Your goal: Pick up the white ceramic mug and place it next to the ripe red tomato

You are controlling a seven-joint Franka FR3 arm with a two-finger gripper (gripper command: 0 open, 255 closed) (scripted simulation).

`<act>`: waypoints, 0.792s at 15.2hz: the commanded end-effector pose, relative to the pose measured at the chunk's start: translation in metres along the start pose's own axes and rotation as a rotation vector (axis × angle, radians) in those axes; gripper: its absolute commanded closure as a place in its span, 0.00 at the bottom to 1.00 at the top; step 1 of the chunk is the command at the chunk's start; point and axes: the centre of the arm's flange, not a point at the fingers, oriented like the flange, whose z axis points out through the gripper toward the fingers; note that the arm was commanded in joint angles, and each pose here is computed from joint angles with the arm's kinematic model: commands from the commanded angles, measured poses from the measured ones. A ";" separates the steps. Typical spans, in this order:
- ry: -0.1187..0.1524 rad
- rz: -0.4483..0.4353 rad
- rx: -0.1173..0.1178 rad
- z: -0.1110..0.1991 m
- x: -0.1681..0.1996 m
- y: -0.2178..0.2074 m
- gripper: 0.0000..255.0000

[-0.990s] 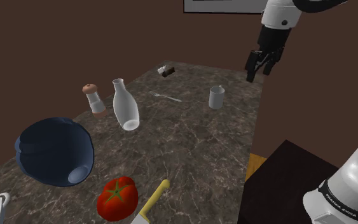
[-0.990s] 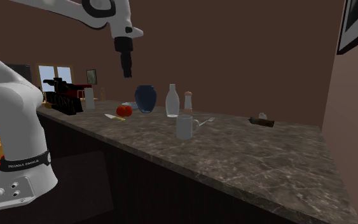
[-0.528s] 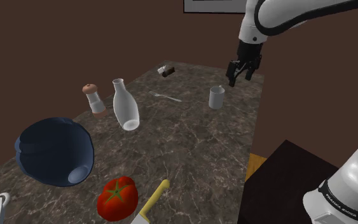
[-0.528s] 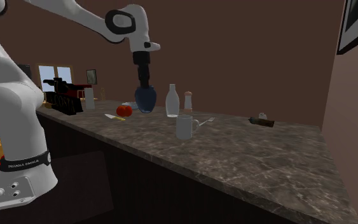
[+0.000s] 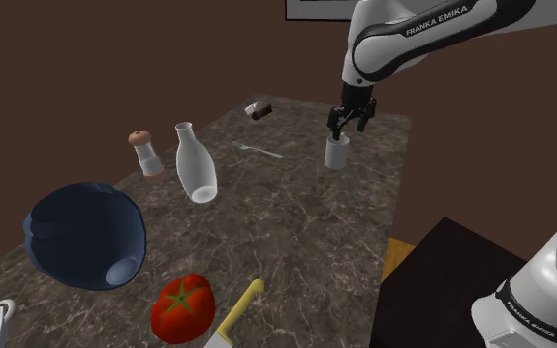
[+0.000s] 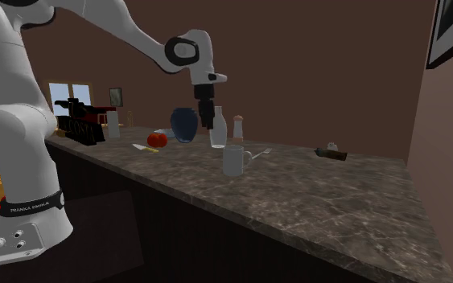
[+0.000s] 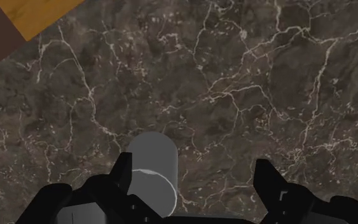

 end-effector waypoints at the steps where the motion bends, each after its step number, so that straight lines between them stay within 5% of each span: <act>1: 0.001 0.012 -0.003 0.018 0.020 -0.001 0.00; 8: 0.001 0.052 -0.016 0.074 0.087 0.006 0.00; 12: 0.001 0.052 -0.016 0.095 0.087 0.006 0.00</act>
